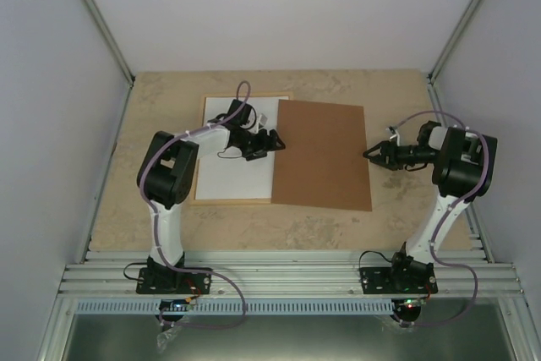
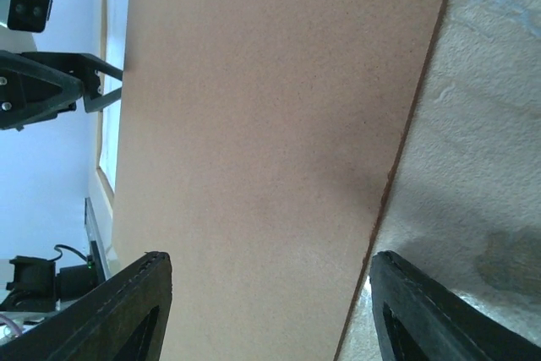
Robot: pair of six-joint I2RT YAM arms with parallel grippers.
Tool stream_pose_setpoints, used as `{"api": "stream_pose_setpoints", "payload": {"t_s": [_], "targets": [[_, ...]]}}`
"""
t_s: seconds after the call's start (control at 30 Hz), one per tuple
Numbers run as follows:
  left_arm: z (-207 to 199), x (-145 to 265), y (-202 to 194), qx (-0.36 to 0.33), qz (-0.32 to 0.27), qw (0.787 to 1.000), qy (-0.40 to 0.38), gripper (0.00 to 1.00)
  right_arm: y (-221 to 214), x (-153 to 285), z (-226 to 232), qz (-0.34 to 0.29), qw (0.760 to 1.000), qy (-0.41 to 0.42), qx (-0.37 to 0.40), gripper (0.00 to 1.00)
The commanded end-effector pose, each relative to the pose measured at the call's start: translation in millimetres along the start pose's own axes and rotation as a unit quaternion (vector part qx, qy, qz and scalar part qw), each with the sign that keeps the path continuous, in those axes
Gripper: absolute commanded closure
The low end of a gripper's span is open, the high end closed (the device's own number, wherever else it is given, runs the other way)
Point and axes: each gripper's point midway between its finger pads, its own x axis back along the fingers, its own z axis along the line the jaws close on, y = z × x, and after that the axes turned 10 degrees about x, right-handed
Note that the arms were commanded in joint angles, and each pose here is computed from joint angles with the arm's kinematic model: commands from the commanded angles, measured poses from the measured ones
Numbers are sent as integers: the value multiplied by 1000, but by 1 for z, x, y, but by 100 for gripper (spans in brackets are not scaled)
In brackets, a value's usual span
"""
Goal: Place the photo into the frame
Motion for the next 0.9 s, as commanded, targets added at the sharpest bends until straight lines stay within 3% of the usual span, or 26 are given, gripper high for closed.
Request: {"api": "stream_pose_setpoints", "payload": {"t_s": [0.0, 0.33, 0.5, 0.63, 0.77, 0.87], "targets": [[-22, -8, -1, -5, 31, 998, -56, 15, -63, -26, -44, 101, 992, -56, -59, 35], [-66, -17, -3, -9, 66, 986, -151, 28, -62, -40, -44, 107, 991, -35, -66, 37], [-112, 11, 2, -56, 40, 977, -203, 47, -58, -42, -43, 102, 992, -29, -66, 38], [-146, 34, -1, -86, 29, 965, -246, 71, -50, -40, -40, 91, 994, -22, -59, 38], [-175, 52, 8, -102, 14, 956, -273, 100, -2, -11, -15, 10, 1000, 17, -13, 34], [-220, 95, 19, -174, -24, 936, -306, 100, 55, 44, 7, -88, 995, 29, 47, 24]]}}
